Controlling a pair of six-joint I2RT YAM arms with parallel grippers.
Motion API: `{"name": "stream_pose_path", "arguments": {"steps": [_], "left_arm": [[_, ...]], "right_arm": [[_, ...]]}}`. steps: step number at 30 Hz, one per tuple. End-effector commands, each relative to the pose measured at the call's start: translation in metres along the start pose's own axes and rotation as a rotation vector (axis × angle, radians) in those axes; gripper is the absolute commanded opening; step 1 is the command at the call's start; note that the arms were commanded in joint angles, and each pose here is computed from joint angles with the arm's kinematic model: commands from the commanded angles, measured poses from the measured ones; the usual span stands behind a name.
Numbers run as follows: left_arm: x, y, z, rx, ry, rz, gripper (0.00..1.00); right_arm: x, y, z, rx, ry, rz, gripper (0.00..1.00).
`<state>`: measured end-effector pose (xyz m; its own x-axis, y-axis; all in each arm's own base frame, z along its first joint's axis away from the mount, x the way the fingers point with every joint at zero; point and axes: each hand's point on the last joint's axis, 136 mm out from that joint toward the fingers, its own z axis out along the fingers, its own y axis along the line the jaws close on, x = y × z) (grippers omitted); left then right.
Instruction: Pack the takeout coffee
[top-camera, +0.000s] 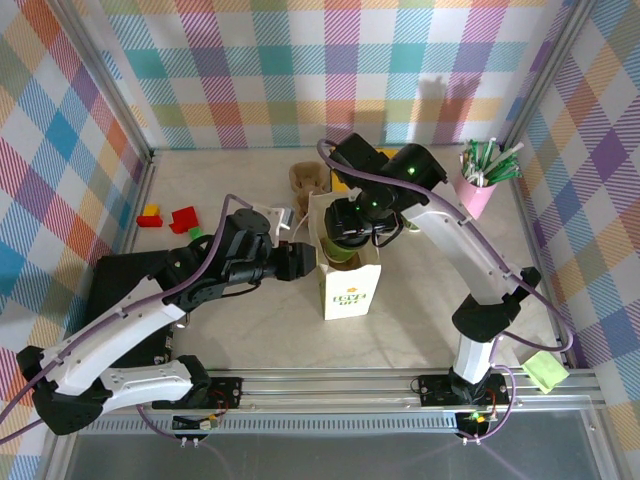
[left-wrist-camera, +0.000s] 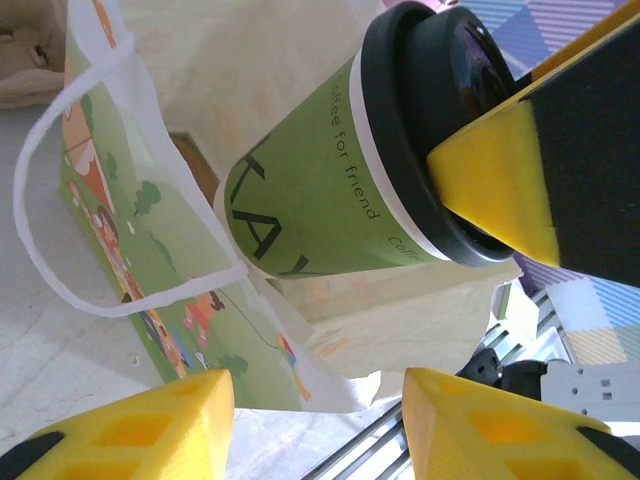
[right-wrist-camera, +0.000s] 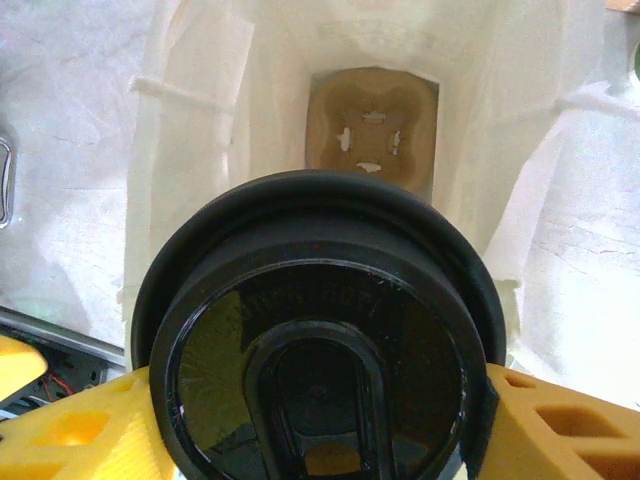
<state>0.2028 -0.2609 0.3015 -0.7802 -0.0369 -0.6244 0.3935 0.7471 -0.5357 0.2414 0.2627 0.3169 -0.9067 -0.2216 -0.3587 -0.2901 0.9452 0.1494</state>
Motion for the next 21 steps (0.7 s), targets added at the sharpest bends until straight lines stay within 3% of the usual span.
{"name": "stream_pose_path", "arguments": {"steps": [1, 9, 21], "left_arm": [[0.014, -0.001, 0.012, 0.033, 0.057, 0.023, 0.45], [0.032, -0.004, 0.039, 0.104, 0.105, 0.034, 0.34], [0.016, -0.020, 0.037, 0.153, 0.062, 0.067, 0.32]], "right_arm": [[0.036, -0.017, 0.002, 0.094, 0.150, 0.017, 0.56], [0.037, -0.017, 0.015, 0.118, 0.172, 0.037, 0.56], [0.043, -0.018, 0.036, 0.147, 0.215, 0.056, 0.55]]}}
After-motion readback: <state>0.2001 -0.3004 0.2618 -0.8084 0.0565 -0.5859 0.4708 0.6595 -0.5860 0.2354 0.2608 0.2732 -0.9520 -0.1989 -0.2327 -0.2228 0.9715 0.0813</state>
